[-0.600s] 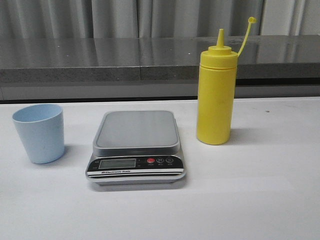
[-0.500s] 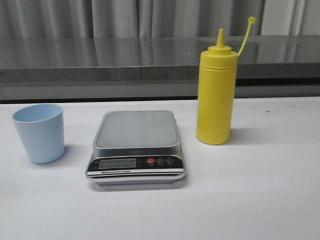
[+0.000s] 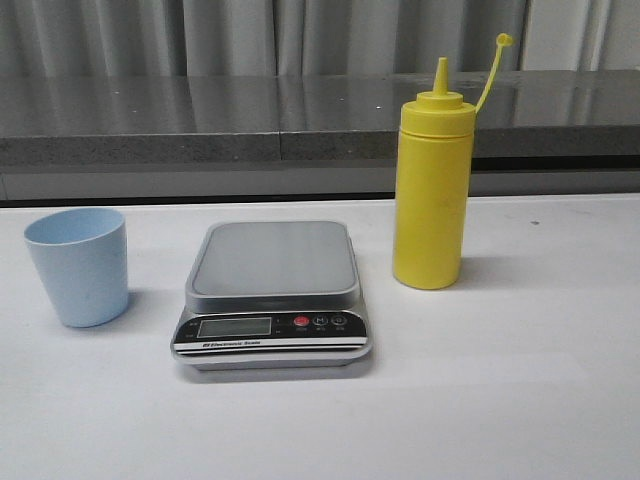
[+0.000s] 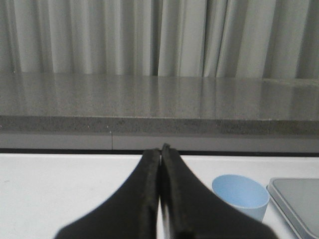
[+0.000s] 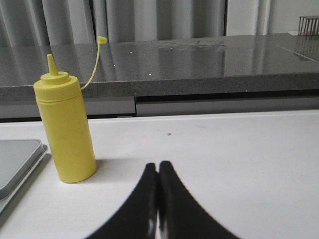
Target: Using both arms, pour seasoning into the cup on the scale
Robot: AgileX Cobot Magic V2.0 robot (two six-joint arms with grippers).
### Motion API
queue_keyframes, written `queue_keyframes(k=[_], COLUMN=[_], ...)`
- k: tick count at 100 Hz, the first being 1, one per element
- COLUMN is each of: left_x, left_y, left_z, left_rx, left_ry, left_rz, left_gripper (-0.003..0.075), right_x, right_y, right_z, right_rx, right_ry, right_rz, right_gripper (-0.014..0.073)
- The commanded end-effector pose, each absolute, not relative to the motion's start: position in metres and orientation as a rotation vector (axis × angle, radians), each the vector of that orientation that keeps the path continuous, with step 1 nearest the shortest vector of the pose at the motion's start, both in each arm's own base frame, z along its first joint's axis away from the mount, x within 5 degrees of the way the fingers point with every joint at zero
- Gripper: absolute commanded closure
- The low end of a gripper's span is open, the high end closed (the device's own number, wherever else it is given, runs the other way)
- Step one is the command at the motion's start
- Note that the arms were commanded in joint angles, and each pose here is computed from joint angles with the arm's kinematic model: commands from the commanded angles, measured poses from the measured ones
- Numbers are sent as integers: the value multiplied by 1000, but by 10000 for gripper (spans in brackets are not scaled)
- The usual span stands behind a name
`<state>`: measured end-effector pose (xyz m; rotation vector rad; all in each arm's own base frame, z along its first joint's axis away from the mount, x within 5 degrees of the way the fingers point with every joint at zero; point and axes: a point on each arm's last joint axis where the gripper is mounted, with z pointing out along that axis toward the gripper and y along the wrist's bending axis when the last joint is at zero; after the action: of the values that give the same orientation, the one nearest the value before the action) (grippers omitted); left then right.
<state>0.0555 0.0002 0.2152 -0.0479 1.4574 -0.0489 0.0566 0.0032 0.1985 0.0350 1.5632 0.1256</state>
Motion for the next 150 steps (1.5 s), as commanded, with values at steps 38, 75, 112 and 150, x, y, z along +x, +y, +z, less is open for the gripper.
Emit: queue_keyframes(k=[38,75,112,150], left_x=[54,88,141,181], left_y=[0,-1,-1,-2], left_z=[270,312,318,314], left_rx=[-58,-61,-66,-67], left_ry=[1405,1655,1900,1993], left_rz=[-65,-67,-63,-68], left_gripper=[740,740,584,238], right_x=[54,54,54,54], right_y=[3,3,3,3], right_z=[213,213,213,213], right_rx=[31,31,31,31], right_ry=[1443,1443,1443,1443], right_rz=[125,125,125,125], right_gripper=[664,664,664,664])
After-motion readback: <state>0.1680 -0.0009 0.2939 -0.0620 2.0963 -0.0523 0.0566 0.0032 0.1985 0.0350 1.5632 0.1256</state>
